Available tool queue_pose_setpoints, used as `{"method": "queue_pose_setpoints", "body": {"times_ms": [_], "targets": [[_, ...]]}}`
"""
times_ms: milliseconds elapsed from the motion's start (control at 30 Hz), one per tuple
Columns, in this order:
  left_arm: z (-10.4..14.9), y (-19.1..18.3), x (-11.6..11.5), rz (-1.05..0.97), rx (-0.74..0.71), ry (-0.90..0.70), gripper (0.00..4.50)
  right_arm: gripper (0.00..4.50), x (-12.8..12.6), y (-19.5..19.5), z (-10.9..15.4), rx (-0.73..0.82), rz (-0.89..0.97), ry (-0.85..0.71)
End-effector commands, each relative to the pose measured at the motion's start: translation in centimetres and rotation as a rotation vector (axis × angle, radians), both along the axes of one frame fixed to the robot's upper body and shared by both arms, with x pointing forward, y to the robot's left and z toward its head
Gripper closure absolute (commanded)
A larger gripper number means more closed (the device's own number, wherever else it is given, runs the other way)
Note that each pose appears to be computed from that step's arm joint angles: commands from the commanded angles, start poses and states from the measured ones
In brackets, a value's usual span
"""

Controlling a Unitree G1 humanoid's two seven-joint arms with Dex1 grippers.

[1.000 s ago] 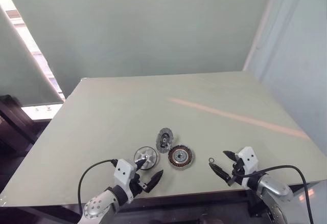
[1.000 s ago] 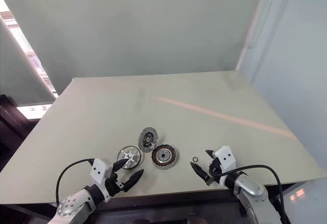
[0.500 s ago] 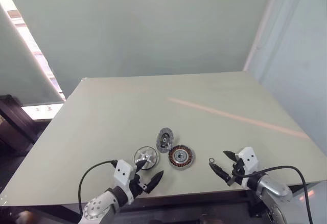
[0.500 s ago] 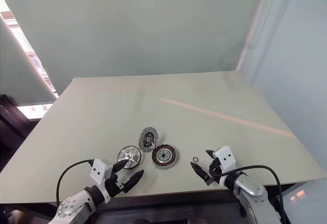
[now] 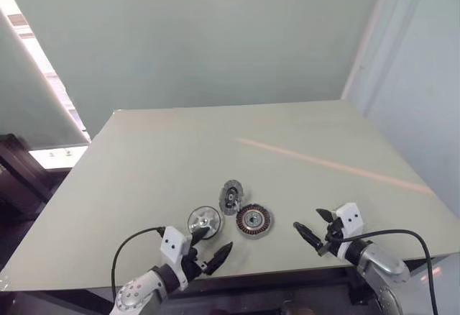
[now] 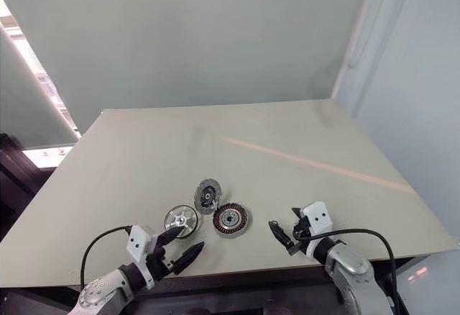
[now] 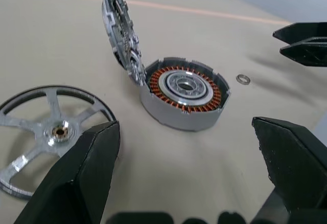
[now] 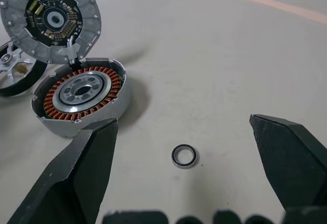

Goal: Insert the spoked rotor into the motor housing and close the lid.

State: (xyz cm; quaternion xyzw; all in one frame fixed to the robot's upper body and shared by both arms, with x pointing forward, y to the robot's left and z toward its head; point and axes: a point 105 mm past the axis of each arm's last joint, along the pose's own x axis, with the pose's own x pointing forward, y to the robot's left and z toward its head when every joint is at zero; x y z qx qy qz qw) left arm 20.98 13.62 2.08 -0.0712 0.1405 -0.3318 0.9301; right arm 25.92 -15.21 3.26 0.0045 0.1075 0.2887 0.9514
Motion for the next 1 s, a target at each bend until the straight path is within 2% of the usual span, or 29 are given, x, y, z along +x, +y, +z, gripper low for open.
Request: {"method": "queue_pose_setpoints", "body": {"times_ms": [33,267,1000], "targets": [[1.9,-0.1,0.1,-0.041,-0.01,-0.057,0.05,0.0,0.2,1.1,1.0,-0.015,0.054,-0.02],[1.5,-0.1,-0.5,-0.1,0.026,-0.03,0.05,0.0,0.2,1.8,-0.4,-0.064,0.098,0.045],[1.4,-0.7,-0.1,-0.143,0.035,-0.033,0.05,0.0,2.1,1.7,-2.8,-0.127,0.067,0.096]]}}
